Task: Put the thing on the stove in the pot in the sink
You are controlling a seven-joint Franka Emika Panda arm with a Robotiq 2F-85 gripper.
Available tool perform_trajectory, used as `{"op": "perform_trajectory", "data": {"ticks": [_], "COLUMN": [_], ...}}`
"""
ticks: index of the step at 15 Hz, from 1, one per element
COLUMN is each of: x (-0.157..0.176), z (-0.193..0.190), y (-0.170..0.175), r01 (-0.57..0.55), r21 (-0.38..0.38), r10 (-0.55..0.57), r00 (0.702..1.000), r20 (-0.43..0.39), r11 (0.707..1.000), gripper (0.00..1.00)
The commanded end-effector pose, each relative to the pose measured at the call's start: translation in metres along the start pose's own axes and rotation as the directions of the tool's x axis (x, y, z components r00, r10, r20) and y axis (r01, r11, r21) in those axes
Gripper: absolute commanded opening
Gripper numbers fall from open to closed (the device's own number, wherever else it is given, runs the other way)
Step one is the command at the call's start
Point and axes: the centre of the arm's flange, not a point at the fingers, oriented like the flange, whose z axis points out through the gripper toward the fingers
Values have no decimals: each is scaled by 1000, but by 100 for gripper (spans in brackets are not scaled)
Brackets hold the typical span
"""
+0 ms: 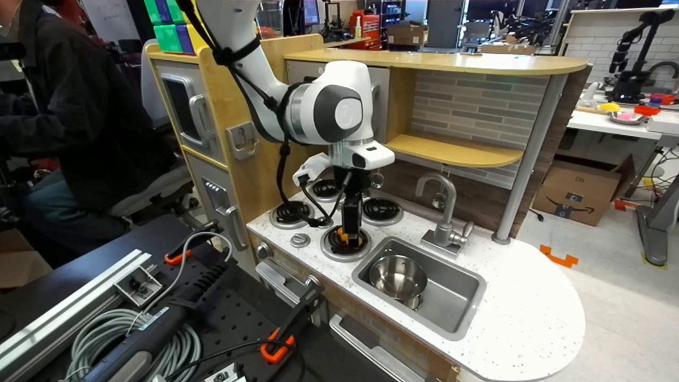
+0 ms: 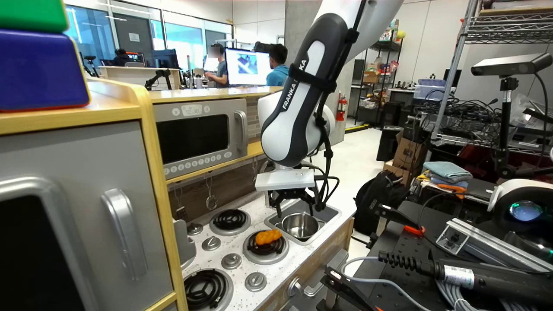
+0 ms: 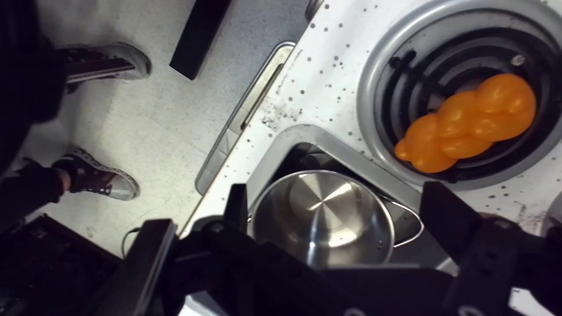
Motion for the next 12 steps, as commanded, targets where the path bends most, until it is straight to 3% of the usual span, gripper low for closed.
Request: {"op": "perform_trajectory", "data": {"ticks": [1,6,7,10,12], "x": [-14,-37,-36,-38,-35], "z": [5,12,8,9,14], "y": [-12,-17,-4,-5,-12], "r01": [-180,-357,-303,-301,-319], "r21": [-78,-223,-176,-185,-133], "r10": [183,391,321,322,329], "r00": [983,911,943,942,943], "r20": [22,133,88,91,59], "r11": [980,907,937,935,938], "gripper": [100,100,100,100,100]}}
